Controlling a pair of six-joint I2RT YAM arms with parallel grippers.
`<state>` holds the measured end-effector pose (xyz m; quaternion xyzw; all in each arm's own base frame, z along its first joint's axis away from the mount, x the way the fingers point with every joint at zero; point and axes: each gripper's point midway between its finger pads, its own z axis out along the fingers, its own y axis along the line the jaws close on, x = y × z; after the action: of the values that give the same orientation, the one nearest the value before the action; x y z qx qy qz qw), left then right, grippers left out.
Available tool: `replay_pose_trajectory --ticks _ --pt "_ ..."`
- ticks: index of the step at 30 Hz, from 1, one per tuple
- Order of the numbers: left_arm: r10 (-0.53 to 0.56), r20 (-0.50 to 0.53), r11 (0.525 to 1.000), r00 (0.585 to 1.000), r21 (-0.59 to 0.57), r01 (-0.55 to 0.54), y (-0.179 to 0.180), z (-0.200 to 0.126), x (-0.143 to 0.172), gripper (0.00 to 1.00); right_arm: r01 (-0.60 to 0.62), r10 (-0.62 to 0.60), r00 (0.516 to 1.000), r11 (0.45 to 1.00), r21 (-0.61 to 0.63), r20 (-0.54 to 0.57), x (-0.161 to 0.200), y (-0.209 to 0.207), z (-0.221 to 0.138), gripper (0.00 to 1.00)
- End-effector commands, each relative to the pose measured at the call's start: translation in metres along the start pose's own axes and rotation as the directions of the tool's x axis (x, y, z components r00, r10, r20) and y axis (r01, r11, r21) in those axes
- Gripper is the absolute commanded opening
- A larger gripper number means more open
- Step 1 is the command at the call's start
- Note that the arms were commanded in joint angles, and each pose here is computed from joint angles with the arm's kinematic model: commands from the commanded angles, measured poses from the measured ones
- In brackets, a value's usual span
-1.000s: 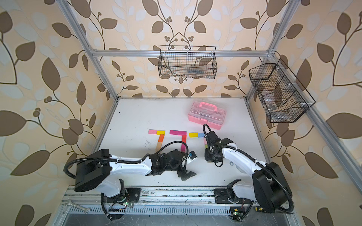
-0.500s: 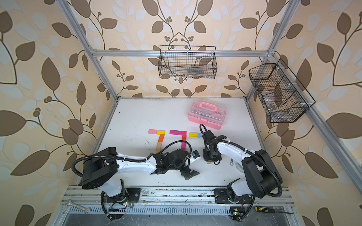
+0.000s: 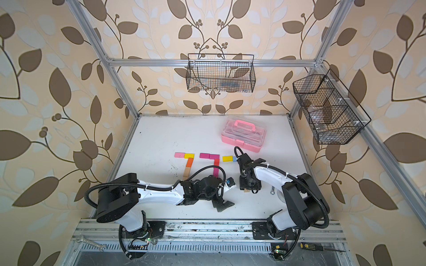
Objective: Assemble the number 7 with building blocks
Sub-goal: Assemble the building block at the center of the board.
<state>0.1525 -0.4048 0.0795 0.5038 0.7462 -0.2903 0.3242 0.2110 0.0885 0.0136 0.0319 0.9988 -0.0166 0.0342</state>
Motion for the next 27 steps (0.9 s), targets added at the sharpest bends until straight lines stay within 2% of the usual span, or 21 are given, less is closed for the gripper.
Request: replay_pose_trajectory --ticks 1,10,18,27 --pt "0.026 0.066 1.0 0.998 0.011 -0.026 -0.0055 -0.0075 -0.0267 0.99 -0.015 0.016 1.0 0.997 0.07 -0.02 0.0095 -0.0164 0.0033 0.6" --pt "0.025 0.065 1.0 0.998 0.004 -0.026 -0.0045 -0.0092 -0.0257 0.99 -0.021 0.021 1.0 0.997 0.07 -0.013 0.0077 -0.0172 0.0027 0.59" --pt "0.026 0.067 1.0 0.997 0.0 -0.026 -0.004 -0.0102 -0.0256 0.99 -0.023 0.024 1.0 0.998 0.064 -0.012 0.0067 -0.0175 0.003 0.53" --pt "0.022 0.066 1.0 0.998 0.001 -0.023 -0.0039 -0.0092 -0.0244 0.99 -0.015 0.015 1.0 0.999 0.041 -0.001 0.0051 -0.0136 0.0 0.57"
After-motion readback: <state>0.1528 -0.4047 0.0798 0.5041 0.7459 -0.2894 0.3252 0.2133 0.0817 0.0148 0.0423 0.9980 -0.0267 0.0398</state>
